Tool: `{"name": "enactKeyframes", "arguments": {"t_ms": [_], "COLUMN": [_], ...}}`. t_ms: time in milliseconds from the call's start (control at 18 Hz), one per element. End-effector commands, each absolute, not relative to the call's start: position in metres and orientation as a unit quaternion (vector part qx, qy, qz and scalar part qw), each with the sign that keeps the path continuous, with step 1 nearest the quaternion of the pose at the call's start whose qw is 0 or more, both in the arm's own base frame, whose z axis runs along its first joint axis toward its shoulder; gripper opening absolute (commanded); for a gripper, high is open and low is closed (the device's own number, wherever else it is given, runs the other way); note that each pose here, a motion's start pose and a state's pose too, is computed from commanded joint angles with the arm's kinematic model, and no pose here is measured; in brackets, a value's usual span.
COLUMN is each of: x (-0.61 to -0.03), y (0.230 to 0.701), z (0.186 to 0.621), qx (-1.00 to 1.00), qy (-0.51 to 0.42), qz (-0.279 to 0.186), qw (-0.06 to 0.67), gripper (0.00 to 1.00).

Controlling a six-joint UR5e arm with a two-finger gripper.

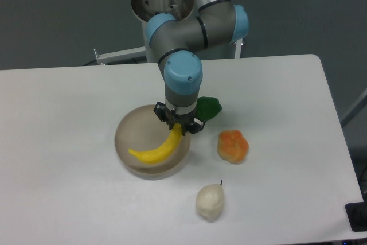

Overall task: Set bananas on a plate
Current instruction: 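Set the banana down on the plate and open the gripper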

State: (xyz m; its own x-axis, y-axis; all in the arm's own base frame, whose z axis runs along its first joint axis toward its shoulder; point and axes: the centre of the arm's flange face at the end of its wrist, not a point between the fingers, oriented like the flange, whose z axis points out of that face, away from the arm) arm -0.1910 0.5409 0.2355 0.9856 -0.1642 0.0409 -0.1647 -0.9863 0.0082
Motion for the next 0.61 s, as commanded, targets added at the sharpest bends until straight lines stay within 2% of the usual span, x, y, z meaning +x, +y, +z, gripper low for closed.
{"name": "enactKeyframes", "arguments": {"t_ms": [611], "x": [-0.172], "y": [0.538], "z": [0.21], "qx": [0.995], "qy": [-0.093], "qz": [0.03], "qw": [0.02], "gripper": [0.32]}}
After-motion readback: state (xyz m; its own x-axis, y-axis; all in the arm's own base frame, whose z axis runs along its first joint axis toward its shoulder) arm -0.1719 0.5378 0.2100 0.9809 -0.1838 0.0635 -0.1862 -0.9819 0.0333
